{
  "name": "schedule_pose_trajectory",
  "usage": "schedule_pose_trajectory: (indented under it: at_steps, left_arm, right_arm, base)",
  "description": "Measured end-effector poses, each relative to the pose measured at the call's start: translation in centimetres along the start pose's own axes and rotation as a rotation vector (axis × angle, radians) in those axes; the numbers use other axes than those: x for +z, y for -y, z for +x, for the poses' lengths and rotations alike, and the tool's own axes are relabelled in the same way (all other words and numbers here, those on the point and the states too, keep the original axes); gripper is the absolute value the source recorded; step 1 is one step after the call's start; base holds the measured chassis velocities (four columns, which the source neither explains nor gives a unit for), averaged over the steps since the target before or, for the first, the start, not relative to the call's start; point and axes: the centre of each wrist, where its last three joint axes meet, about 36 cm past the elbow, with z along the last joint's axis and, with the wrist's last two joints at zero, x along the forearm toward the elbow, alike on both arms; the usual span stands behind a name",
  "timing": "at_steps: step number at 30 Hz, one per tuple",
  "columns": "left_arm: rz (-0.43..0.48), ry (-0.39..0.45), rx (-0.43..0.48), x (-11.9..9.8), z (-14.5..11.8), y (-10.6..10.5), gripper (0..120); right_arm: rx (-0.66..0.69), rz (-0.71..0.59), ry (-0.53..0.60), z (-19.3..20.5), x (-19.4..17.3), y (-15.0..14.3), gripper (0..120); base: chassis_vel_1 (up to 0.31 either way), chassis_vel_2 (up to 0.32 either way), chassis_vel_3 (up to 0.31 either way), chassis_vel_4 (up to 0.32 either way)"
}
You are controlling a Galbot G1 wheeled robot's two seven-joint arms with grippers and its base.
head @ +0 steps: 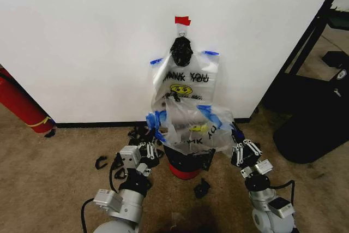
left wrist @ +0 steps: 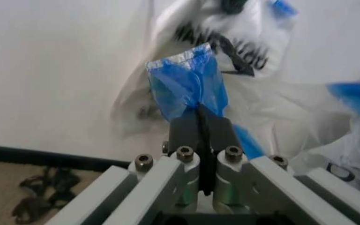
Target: Pick up the garbage bag from the wall and place it over the trash bin.
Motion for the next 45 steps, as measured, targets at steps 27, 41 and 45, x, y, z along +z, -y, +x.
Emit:
schedule_pose_trajectory:
  at_steps: [27,41,45]
  left_arm:
    - [-0.196,-0.087,0.025,5.7,0.0,-2.1,0]
    - [-0.364,-0.163,-0.041,6.5,2.1,-4.4,0]
    - [-0.437,-0.179,-0.059,7.3,2.9,-5.0,0]
  right_arm:
    - [-0.131,0.000,-0.326,4.9,3.8,0.6,0]
    - [0.116,-0.352,-0.404,6.2,-1.0,-4.5,0]
    - [0.141,-0.352,-0.451,8.1,-0.8,-5.3,0]
  base:
    - [0.000,0.000,0.000,0.000]
    - [0.000,0.000,0.000,0.000]
    - [0.000,0.000,0.000,0.000]
